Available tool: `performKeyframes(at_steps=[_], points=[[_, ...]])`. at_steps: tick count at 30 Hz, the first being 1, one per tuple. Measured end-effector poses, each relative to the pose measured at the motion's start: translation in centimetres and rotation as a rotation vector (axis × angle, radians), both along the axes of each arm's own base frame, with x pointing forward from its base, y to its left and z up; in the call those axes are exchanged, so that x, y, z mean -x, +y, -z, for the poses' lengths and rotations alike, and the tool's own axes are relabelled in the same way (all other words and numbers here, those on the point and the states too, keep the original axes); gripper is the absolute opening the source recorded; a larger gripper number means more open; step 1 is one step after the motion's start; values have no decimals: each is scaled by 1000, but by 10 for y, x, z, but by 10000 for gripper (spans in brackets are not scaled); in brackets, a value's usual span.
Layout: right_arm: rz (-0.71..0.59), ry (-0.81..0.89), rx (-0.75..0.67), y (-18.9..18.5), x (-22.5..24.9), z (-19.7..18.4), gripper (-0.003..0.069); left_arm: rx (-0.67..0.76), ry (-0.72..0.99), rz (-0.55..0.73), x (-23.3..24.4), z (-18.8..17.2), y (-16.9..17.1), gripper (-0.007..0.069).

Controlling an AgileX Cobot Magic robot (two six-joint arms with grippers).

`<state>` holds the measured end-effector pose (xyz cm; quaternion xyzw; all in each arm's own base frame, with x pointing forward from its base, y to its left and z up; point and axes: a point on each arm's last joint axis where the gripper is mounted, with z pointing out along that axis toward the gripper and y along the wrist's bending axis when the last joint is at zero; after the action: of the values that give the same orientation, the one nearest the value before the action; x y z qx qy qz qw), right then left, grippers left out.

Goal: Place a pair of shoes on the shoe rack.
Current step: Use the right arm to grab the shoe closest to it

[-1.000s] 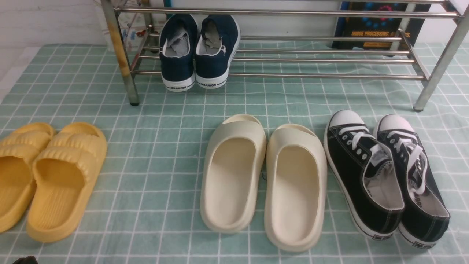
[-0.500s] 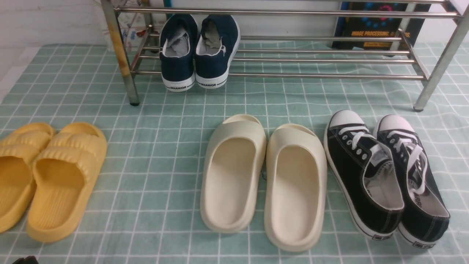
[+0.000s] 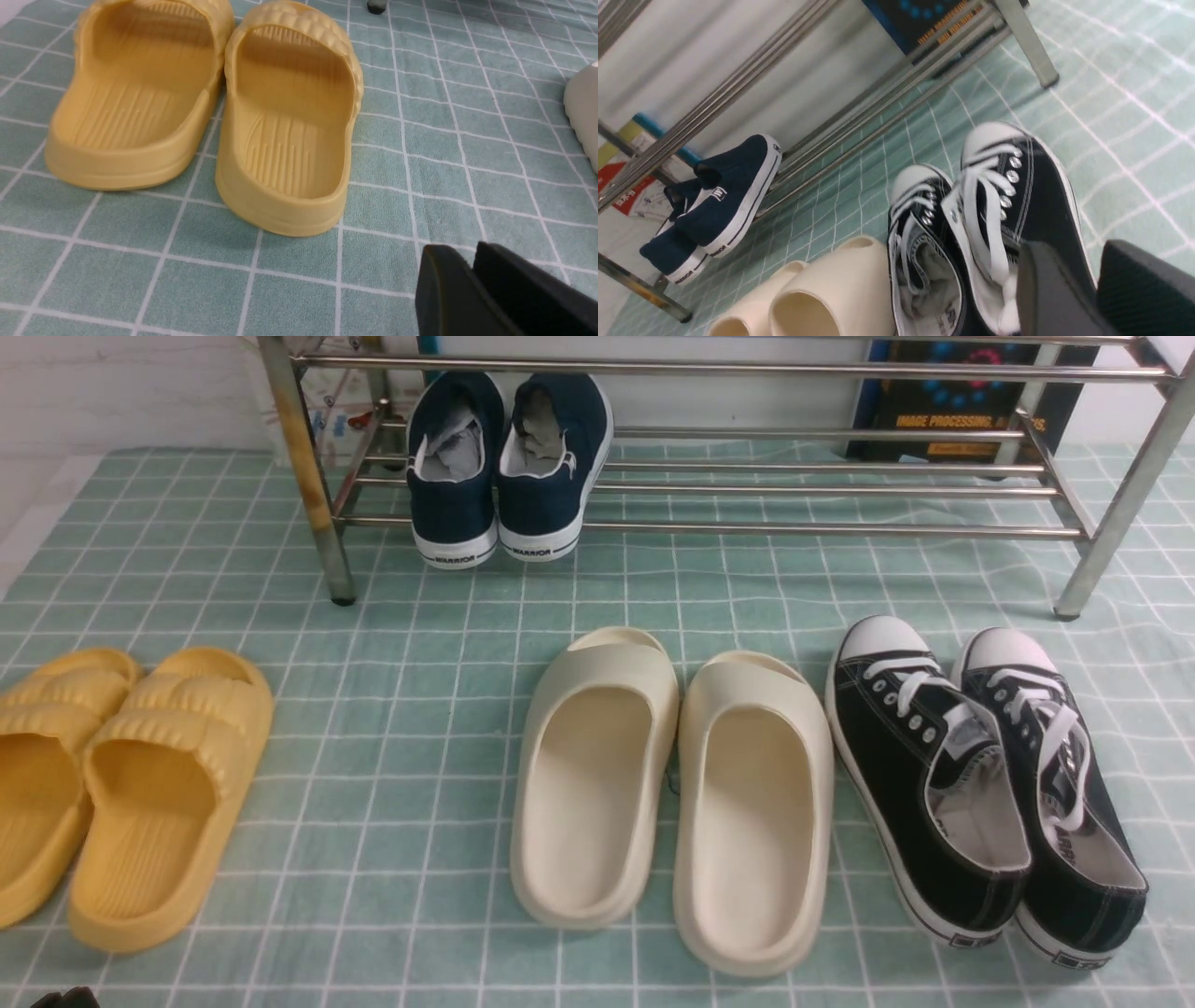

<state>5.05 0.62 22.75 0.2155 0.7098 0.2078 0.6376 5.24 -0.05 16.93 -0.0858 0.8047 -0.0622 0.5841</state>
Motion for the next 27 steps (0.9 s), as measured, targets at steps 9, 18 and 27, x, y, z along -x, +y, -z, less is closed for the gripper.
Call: performKeyframes(at_steps=[9, 18, 27], points=[[-80, 241, 406, -5, -28, -94, -5, 0, 0, 0, 0, 0, 0, 113], [-392, 681, 539, 14, -102, -121, -5, 0, 0, 0, 0, 0, 0, 122], [-715, 942, 696, 91, -171, -86, 120, 0, 0, 0, 0, 0, 0, 122]])
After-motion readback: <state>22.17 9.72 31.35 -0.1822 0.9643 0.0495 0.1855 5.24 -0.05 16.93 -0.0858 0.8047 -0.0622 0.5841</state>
